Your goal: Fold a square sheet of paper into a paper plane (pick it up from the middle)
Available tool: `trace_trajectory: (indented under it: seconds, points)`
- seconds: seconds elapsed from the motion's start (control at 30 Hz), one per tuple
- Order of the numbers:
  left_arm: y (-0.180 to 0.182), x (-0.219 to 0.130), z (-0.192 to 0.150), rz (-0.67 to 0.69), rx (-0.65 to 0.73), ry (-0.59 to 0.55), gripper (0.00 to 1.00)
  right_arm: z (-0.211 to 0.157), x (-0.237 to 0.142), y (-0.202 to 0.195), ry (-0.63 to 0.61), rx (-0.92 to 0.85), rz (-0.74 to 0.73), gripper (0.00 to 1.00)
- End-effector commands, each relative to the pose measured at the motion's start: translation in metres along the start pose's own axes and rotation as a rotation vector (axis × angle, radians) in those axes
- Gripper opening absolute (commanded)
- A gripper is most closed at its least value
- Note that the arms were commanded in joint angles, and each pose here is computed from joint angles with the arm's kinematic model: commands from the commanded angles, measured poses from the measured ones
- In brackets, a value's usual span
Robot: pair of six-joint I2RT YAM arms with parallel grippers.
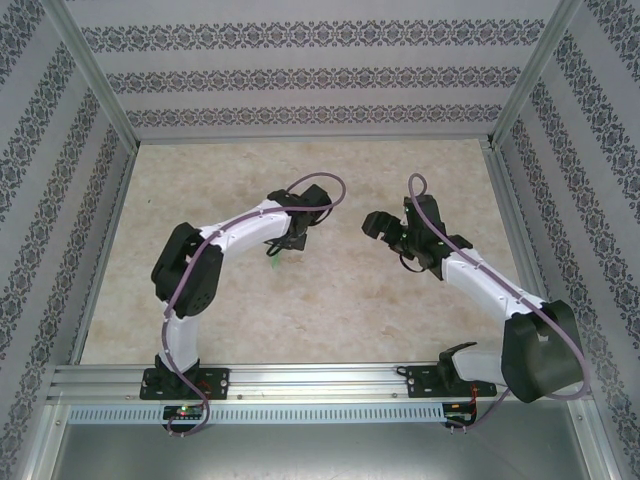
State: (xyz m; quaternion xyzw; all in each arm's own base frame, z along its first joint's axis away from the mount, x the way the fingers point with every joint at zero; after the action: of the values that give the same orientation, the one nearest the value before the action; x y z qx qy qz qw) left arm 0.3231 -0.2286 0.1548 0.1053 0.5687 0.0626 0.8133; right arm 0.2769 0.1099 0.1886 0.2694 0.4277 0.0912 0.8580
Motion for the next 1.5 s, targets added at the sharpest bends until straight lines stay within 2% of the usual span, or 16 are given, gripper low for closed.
trace_trajectory:
  seconds: [0.0, 0.13, 0.27, 0.37, 0.47, 0.6, 0.7, 0.93, 1.17, 1.47]
  points:
    - [-0.024, 0.0, 0.008, -0.138, -0.071, 0.012, 0.24, -0.005, -0.003, -0.008, -0.013, 0.001, -0.045, 0.9]
    - [-0.034, 0.0, 0.016, -0.291, -0.108, 0.047, 0.38, -0.009, -0.005, -0.012, -0.01, 0.009, -0.061, 0.89]
    - [-0.024, -0.007, 0.032, -0.459, -0.165, 0.046, 0.49, -0.015, -0.003, -0.009, 0.01, 0.011, -0.053, 0.86]
    - [-0.006, -0.016, 0.043, -0.577, -0.212, 0.028, 0.57, -0.023, 0.003, 0.005, 0.038, -0.006, -0.041, 0.8]
    - [0.02, -0.022, 0.05, -0.645, -0.267, 0.004, 0.64, -0.036, 0.015, 0.034, 0.079, -0.056, -0.02, 0.67]
    - [0.065, -0.026, 0.048, -0.64, -0.349, -0.038, 0.72, -0.06, 0.036, 0.081, 0.136, -0.126, 0.017, 0.49]
    - [0.1, -0.025, 0.038, -0.595, -0.41, -0.067, 0.8, -0.079, 0.053, 0.12, 0.177, -0.194, 0.057, 0.4]
    - [0.154, -0.015, 0.008, -0.517, -0.513, -0.091, 0.94, -0.116, 0.105, 0.18, 0.318, -0.292, 0.099, 0.3]
    - [0.171, -0.008, -0.012, -0.505, -0.603, -0.089, 0.99, -0.128, 0.142, 0.183, 0.376, -0.3, 0.025, 0.29]
    - [0.165, -0.008, -0.015, -0.583, -0.629, -0.071, 1.0, -0.132, 0.152, 0.149, 0.415, -0.293, -0.111, 0.28]
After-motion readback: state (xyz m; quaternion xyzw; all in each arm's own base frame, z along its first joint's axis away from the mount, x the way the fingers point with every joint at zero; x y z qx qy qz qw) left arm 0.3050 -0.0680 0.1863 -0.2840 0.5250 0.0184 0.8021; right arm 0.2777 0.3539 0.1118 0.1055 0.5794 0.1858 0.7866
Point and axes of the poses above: each hand's point on the last joint's axis, 136 mm out from that joint toward the fingers, its own x axis out along the fingers, its own y axis along the line the jaws close on, z = x × y, the point moved 9 cm from there along -x, back along the fingers, and after that the axes turned 3 degrees about -x, right-handed, at the moved point
